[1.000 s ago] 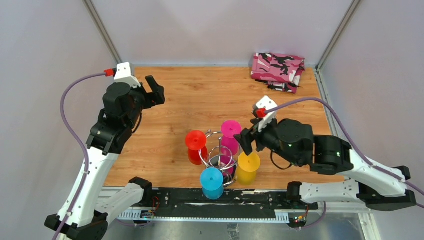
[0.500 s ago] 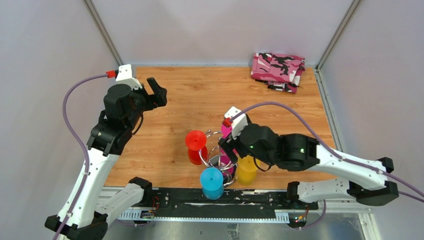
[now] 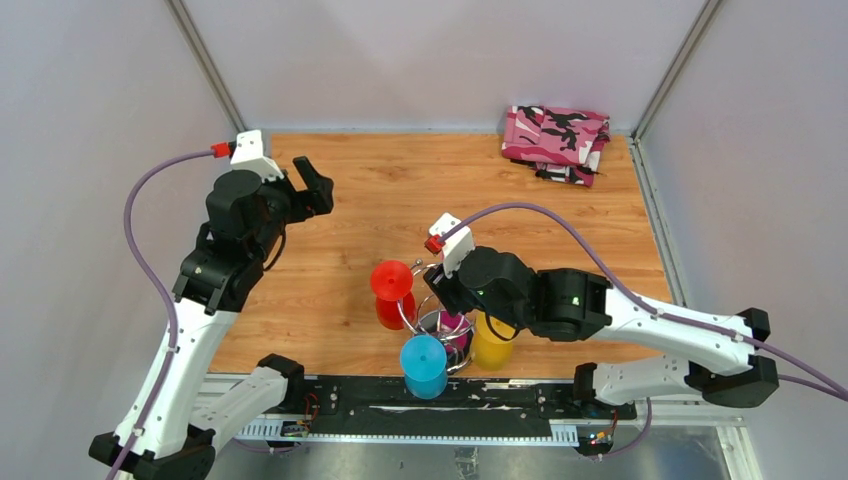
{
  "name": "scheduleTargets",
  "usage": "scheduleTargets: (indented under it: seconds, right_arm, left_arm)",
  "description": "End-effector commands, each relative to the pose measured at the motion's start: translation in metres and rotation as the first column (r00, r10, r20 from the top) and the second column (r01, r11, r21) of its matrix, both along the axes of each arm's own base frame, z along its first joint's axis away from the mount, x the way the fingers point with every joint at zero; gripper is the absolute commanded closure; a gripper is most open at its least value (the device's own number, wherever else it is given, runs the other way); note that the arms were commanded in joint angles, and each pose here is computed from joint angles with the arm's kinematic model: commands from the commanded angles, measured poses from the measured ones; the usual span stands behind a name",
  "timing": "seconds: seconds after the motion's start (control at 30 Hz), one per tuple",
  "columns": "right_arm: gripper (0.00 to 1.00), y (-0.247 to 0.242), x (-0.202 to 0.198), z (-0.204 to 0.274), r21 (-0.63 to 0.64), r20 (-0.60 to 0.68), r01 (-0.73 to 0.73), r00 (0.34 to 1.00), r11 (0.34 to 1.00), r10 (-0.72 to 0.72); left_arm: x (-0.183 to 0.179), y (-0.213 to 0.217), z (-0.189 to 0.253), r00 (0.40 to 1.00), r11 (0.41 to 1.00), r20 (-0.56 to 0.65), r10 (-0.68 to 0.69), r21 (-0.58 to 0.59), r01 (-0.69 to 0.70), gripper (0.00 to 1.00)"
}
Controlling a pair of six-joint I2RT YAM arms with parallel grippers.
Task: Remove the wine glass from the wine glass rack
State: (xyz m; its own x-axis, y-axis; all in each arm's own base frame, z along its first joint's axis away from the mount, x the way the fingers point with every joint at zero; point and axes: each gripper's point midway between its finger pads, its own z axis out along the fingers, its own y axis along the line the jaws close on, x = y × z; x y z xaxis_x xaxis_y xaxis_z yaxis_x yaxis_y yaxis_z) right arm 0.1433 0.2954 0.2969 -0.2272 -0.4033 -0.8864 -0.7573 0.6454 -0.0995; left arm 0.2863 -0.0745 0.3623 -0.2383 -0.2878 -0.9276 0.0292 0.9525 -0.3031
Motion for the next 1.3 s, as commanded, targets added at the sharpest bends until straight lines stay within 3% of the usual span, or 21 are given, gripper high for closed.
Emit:
scheduleTargets:
  seconds: [0.0,0.17,0.33,0.63,0.8,1.27]
  right_arm:
    - [0.55,0.016,0.000,-0.005,0.003,-0.008,-0.010,1.000,1.000,0.011]
    - [0.68,0.019,0.000,-0.008,0.006,-0.019,0.004,1.000,1.000,-0.003]
    - [0.99,0.014,0.005,-0.004,0.021,-0.009,0.041,0.999,0.999,-0.041]
    - [1.00,0.011,0.015,0.002,0.023,0.023,0.099,0.995,0.995,-0.099]
    - [1.00,0.007,0.025,0.019,0.050,0.073,0.148,0.986,0.988,-0.152]
    - [1.00,0.024,0.066,0.043,0.056,0.120,0.171,0.977,0.984,-0.177]
  left_arm:
    - [-0.002,0.000,-0.005,1.000,1.000,-0.007,-0.003,0.004,0.003,0.07]
    - [-0.004,0.002,-0.006,1.000,1.000,-0.008,0.005,0.011,-0.005,0.07]
    - [-0.005,0.003,-0.008,1.000,1.000,-0.010,0.007,0.012,-0.007,0.07]
    - [-0.005,0.006,-0.008,1.000,1.000,-0.009,0.021,0.015,-0.021,0.12]
    - [-0.005,0.009,-0.006,0.999,0.999,-0.008,0.041,0.020,-0.041,0.22]
    - [-0.003,0.014,-0.007,0.998,0.997,-0.011,0.062,0.044,-0.062,0.12]
